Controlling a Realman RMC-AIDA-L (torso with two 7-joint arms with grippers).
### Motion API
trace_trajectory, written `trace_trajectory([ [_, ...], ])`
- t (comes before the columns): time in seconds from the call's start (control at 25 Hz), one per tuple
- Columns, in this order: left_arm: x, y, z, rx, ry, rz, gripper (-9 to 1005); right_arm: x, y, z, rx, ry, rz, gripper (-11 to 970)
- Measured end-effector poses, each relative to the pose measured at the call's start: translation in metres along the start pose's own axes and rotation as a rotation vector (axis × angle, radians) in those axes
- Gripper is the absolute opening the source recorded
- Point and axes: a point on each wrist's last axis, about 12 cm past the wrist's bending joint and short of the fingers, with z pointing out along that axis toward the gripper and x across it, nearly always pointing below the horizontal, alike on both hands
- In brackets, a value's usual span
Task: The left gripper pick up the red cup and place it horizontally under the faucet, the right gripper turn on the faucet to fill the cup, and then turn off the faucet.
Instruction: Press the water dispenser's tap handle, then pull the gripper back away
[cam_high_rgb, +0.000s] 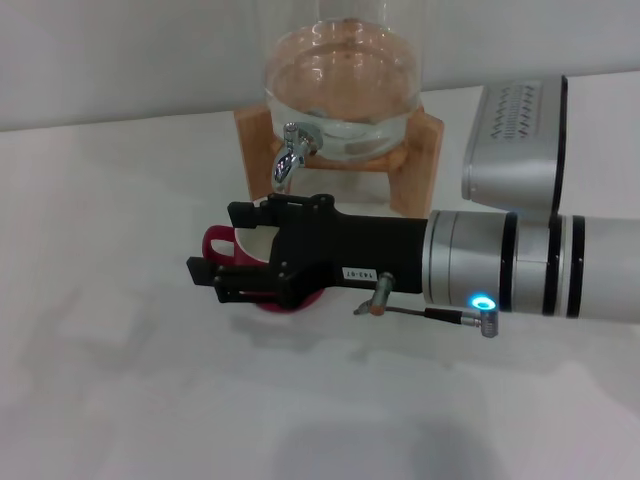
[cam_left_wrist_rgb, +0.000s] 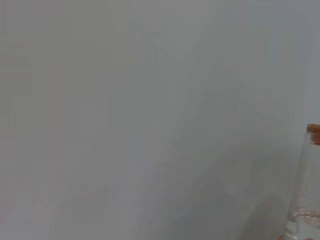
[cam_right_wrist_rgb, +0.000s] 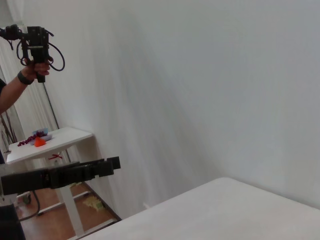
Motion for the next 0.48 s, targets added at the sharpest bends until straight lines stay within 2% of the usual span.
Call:
trace_trajectory([
  [0.36, -0.002, 0.0, 0.006, 0.01, -0.006, 0.006, 835, -0.002, 0.001, 0.005, 0.006, -0.002, -0.007, 778],
  [0.48, -0.003, 0.0, 0.007, 0.012, -0.008, 0.007, 835, -0.006, 0.002, 0.013, 0.014, -0.004, -0.027, 778],
])
